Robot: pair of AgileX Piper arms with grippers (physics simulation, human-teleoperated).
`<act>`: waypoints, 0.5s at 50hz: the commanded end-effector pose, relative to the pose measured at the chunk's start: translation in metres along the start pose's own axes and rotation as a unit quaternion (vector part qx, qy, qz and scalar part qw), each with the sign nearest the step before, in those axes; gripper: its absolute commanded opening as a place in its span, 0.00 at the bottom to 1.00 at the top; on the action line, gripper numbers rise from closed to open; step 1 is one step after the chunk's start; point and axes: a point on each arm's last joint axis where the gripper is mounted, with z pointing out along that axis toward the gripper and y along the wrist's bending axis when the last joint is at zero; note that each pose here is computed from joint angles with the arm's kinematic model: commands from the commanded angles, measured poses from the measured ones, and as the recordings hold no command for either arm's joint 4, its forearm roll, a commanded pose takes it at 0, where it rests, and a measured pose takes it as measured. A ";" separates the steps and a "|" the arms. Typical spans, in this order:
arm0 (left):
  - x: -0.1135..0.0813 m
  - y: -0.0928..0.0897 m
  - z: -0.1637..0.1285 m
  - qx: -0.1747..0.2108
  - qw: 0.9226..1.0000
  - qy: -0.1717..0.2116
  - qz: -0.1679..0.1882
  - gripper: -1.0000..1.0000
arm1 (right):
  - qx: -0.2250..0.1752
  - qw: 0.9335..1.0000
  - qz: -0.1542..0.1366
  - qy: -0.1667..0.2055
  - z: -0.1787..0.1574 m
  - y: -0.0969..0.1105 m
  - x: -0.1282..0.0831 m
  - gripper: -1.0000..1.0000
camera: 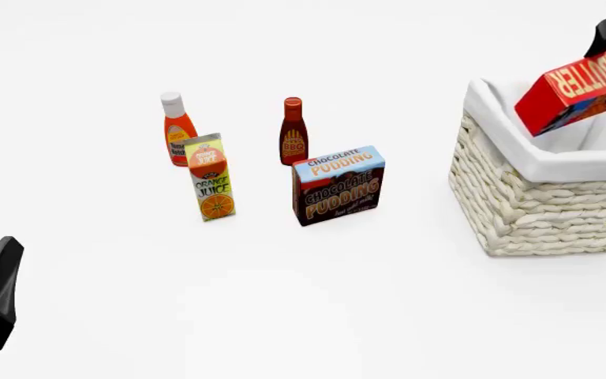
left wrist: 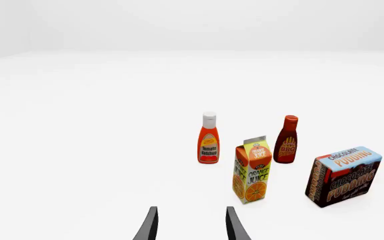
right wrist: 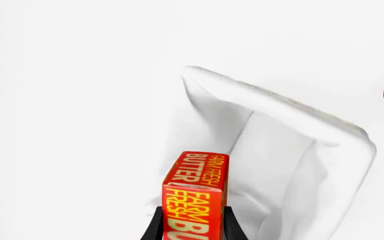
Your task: Pick the butter and place it in the basket.
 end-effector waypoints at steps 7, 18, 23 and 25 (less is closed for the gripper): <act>0.000 0.000 0.000 0.000 1.000 0.000 0.000 1.00 | -0.010 1.000 0.019 -0.012 0.007 0.004 -0.011 0.00; 0.000 0.000 0.000 0.000 1.000 0.000 0.000 1.00 | -0.008 1.000 0.021 -0.014 0.010 0.001 -0.013 0.00; 0.000 0.000 0.000 0.000 1.000 0.000 0.000 1.00 | -0.005 1.000 0.023 -0.016 0.010 -0.004 -0.013 0.00; 0.000 0.000 0.000 0.000 1.000 0.000 0.000 1.00 | -0.005 1.000 0.024 -0.017 0.010 -0.005 -0.014 0.00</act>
